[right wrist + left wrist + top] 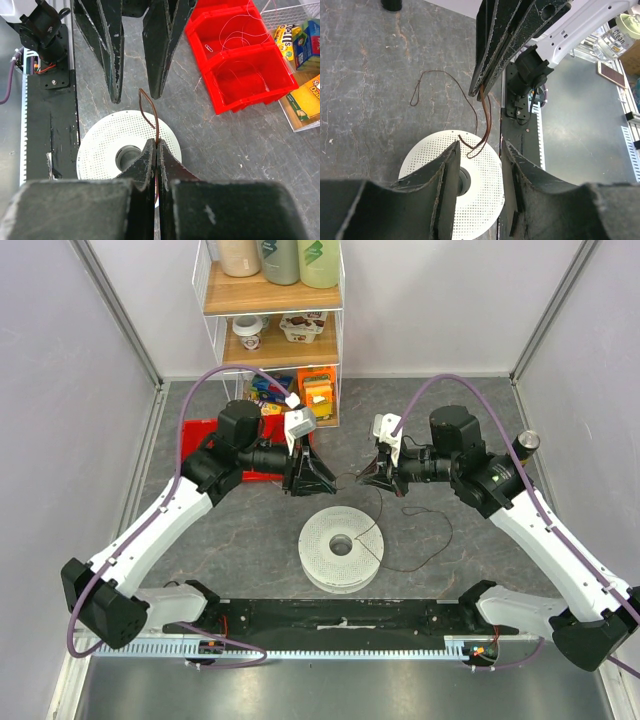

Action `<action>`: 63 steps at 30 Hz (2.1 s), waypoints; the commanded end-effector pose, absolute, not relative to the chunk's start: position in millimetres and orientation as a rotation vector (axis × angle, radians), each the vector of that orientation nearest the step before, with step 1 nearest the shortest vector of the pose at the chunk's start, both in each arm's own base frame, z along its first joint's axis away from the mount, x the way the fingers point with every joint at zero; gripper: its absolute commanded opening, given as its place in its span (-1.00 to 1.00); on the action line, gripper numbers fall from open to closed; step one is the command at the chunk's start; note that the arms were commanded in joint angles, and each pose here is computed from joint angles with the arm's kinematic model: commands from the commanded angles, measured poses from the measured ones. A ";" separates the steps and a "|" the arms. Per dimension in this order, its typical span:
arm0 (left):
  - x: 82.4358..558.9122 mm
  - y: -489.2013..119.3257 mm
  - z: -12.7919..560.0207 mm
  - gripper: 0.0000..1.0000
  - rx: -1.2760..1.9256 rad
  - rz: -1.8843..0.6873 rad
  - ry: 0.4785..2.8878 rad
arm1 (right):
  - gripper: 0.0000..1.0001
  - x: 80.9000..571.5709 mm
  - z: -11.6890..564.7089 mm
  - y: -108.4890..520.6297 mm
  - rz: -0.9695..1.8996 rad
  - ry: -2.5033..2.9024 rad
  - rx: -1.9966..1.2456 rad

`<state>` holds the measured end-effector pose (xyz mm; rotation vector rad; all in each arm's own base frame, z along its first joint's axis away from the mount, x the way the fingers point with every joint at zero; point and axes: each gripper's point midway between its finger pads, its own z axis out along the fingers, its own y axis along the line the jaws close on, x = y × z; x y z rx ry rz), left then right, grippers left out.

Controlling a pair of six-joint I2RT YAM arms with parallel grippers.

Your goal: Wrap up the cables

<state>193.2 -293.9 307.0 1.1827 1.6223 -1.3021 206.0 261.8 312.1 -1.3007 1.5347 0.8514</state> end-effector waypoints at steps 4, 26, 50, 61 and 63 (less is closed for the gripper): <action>197.0 -301.9 319.9 -0.15 1.200 -1.300 1.525 | -1.00 202.2 328.6 267.0 0.887 1.477 -1.289; 200.1 -292.7 361.6 -0.97 1.008 -1.289 1.478 | -1.00 206.3 299.8 262.3 0.849 1.537 -1.305; 231.6 -292.9 352.9 -0.97 0.702 -1.293 1.686 | 0.96 225.5 358.5 221.6 0.457 1.303 -1.157; 228.3 -292.9 363.9 -0.97 0.633 -1.356 1.685 | 0.96 226.7 375.2 258.3 0.665 1.272 -1.156; 229.4 -292.4 364.7 -0.97 0.612 -1.359 1.686 | 0.90 228.6 373.0 263.1 0.681 1.272 -1.157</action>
